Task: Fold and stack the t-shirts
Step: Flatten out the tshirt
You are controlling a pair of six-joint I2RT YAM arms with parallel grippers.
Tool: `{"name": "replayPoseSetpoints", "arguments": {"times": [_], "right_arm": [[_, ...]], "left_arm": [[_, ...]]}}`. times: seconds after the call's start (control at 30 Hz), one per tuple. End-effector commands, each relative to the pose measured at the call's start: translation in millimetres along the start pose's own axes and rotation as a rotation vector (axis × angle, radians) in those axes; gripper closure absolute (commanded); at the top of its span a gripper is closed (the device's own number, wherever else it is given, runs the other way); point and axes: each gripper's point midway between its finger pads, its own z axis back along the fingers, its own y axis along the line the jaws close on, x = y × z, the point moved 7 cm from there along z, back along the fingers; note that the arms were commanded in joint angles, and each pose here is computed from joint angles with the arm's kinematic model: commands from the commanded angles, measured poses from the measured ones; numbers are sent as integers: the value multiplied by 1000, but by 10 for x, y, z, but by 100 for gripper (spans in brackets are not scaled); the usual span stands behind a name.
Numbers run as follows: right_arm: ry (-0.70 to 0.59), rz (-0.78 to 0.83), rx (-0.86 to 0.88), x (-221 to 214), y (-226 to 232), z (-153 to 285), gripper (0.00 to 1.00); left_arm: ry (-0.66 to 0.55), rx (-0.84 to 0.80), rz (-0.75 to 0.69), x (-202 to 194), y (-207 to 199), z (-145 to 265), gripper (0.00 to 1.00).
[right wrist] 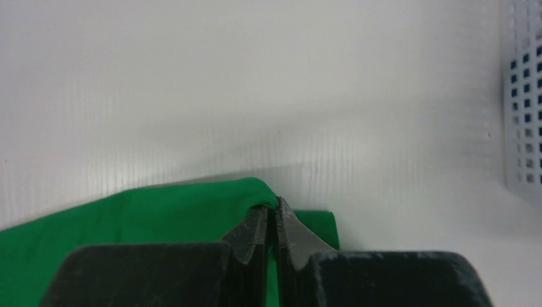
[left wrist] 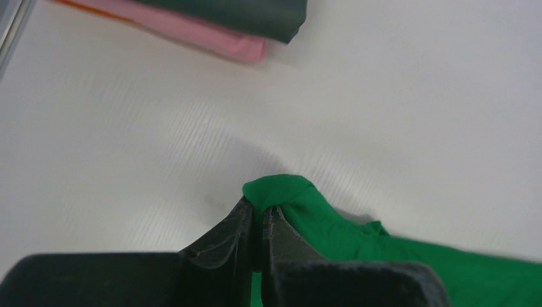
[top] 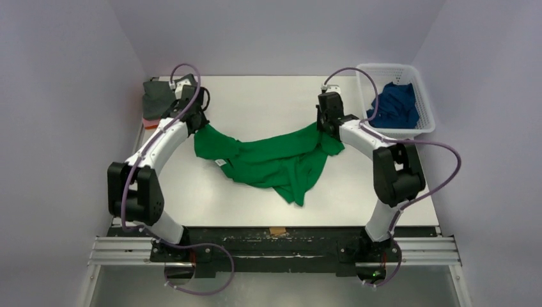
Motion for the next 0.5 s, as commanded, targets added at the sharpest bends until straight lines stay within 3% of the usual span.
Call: {"name": "replayPoseSetpoints", "arguments": {"times": [0.0, 0.07, 0.1, 0.13, 0.17, 0.2, 0.33, 0.47], "right_arm": [[-96, -5, 4, 430, 176, -239, 89], [-67, -35, -24, 496, 186, -234, 66], [-71, -64, -29, 557, 181, -172, 51], [-84, -84, -27, 604, 167, -86, 14], [-100, -108, -22, 638, 144, 34, 3], [-104, -129, -23, 617, 99, 157, 1], [-134, -231, -38, 382, -155, 746, 1], [-132, -335, -107, -86, -459, 1152, 1]], "left_arm": [[-14, -67, 43, 405, -329, -247, 82], [30, -105, 32, 413, -432, -283, 45], [39, -130, 28, 404, -463, -264, 22], [33, -158, 26, 411, -485, -189, 3], [29, -179, 15, 391, -494, -113, 0], [23, -194, -3, 360, -502, -3, 0], [-13, -319, -127, -27, -622, 641, 0], [100, -654, -221, -850, -962, 1204, 0]]}}
